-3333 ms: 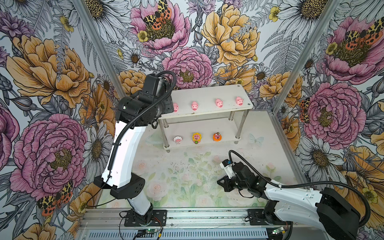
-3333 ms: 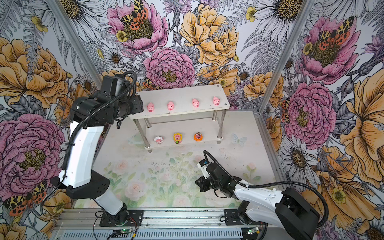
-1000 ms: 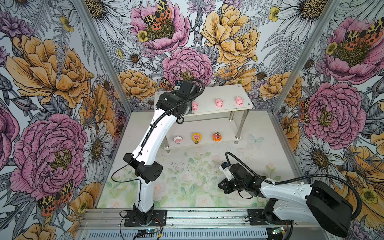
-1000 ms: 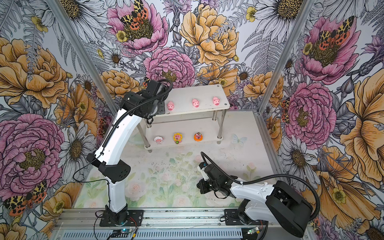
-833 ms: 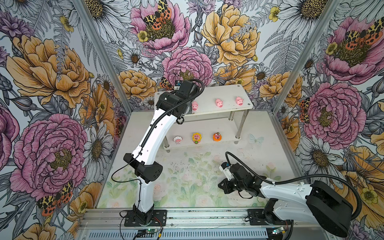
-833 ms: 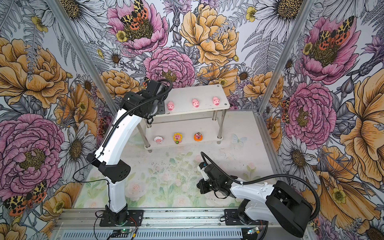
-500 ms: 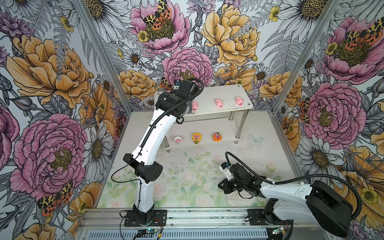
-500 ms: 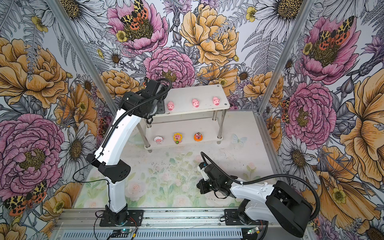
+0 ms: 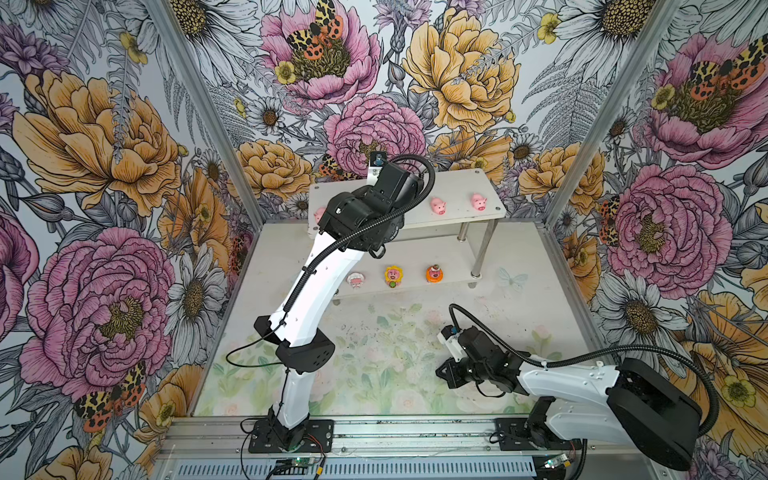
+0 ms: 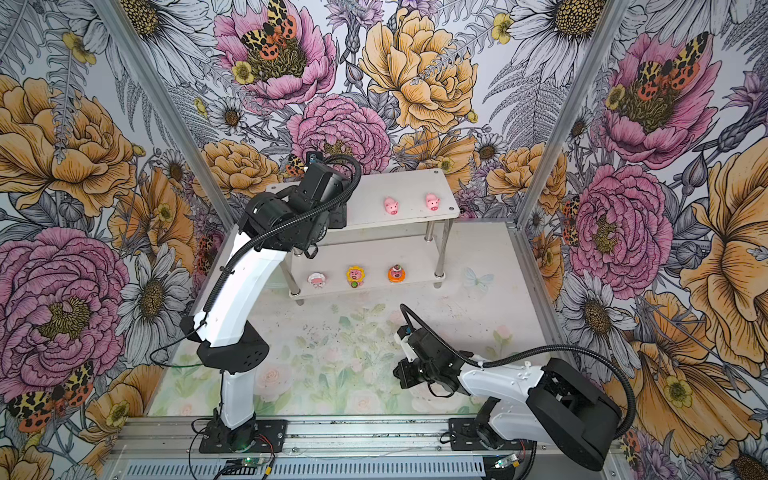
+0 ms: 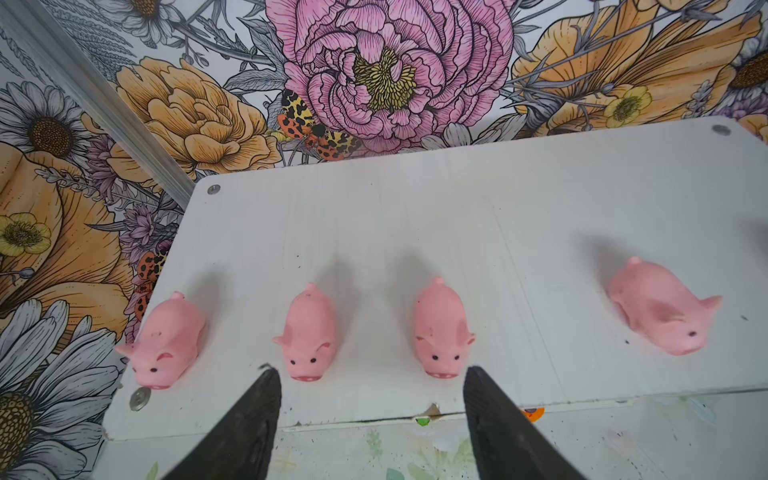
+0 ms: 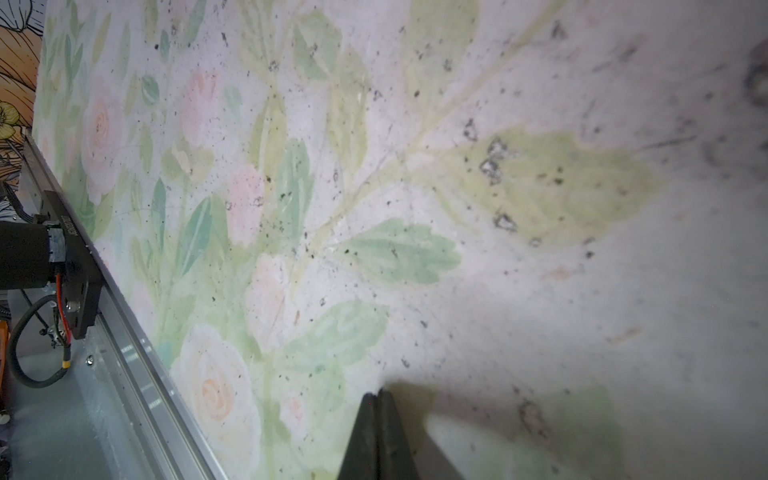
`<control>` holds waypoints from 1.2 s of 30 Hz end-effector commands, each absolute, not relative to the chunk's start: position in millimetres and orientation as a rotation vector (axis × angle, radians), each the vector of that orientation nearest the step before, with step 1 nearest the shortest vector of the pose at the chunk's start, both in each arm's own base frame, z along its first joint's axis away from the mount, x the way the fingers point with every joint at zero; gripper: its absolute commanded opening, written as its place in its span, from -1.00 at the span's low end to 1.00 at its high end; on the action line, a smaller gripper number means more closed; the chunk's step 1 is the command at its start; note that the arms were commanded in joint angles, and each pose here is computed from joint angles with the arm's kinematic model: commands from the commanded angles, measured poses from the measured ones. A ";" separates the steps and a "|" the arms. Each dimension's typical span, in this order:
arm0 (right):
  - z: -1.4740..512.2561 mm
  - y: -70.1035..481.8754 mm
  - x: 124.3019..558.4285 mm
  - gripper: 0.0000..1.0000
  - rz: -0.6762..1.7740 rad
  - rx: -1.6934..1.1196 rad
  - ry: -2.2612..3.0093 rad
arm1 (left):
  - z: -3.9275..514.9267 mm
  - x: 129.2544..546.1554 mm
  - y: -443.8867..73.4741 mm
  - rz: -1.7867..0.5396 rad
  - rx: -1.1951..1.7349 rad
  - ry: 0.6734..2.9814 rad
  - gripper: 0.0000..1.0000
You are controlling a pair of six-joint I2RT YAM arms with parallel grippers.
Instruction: Place and organize the plastic toys onto the shelf
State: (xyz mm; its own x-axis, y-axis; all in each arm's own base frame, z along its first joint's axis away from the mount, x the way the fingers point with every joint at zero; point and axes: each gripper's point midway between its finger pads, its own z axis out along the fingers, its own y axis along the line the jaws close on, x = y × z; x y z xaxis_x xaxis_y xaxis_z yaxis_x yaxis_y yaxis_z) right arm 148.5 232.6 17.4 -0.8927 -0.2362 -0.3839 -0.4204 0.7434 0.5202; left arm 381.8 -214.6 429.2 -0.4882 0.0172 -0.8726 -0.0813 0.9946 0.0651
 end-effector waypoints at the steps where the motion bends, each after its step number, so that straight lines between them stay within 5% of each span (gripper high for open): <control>1: 25.1 240.1 156.2 -0.99 0.911 -0.527 2.616 | 416.7 393.6 -223.3 0.126 -0.028 2.096 0.47; 14: 25.4 241.2 155.2 -0.98 0.923 -0.529 2.620 | 396.3 410.5 -232.3 0.038 -0.055 2.157 0.52; 23: 25.4 240.8 154.6 -0.99 0.922 -0.532 2.622 | 383.8 421.2 -242.0 0.010 -0.057 2.176 0.09; 29: 25.0 240.7 154.5 -0.99 0.922 -0.531 2.624 | 375.4 426.1 -245.8 0.008 -0.058 2.191 0.06; 36: 24.9 240.7 154.0 -0.99 0.923 -0.532 2.626 | 373.1 429.9 -251.7 -0.020 -0.069 2.189 -0.20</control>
